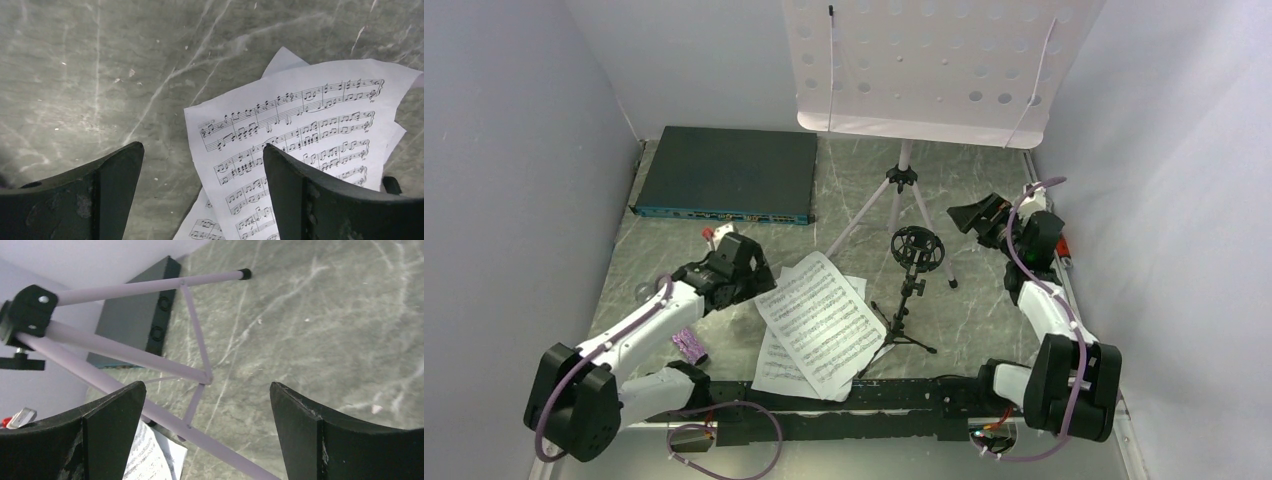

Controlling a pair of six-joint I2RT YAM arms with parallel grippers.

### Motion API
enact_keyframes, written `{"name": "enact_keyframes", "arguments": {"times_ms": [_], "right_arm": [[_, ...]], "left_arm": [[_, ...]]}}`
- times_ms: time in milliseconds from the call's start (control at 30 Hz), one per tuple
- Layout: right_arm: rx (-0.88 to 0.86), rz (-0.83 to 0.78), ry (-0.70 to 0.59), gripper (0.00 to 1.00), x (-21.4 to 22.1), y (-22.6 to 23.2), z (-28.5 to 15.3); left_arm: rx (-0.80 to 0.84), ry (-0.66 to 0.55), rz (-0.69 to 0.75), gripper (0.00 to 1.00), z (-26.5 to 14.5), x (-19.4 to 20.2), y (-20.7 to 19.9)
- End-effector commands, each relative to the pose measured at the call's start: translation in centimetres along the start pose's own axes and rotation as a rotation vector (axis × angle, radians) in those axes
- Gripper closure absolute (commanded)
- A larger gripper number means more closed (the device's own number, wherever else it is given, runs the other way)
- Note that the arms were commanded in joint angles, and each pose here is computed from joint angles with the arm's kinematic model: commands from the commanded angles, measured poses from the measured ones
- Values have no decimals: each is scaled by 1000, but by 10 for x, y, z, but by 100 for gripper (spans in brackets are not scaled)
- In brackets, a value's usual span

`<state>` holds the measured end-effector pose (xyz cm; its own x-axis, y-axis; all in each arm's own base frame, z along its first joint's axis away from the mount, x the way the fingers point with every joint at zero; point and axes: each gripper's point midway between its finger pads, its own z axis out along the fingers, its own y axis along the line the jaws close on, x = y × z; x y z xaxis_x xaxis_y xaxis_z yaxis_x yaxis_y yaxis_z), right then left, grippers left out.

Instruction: Set up the instrument practice props

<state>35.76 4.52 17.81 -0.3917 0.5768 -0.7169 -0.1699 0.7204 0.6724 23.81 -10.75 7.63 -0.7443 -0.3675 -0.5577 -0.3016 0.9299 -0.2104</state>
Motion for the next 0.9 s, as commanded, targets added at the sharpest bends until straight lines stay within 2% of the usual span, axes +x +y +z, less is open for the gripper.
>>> {"name": "enact_keyframes", "arguments": {"times_ms": [0,200,300,400,633,733,867], "right_arm": [[139,-40,-49,0,-26,-10,-6],[255,-9,-72,0,-38,-15,-17],[279,-7,-97,0,-47,-10,-23],[263,-22,-113,0,-58,4,-28],[249,-40,-107,0,-62,14,-32],[235,-58,-103,0,-61,17,-34],[236,-76,-94,0,-61,18,-35]], "left_arm": [[242,107,-99,6,2,5,-32],[355,189,-157,15,11,14,-43],[344,230,-201,19,20,21,-39],[235,253,-195,15,26,27,-21],[121,217,-177,9,18,24,2],[163,216,-153,7,20,28,0],[280,265,-157,11,28,38,-21]]}}
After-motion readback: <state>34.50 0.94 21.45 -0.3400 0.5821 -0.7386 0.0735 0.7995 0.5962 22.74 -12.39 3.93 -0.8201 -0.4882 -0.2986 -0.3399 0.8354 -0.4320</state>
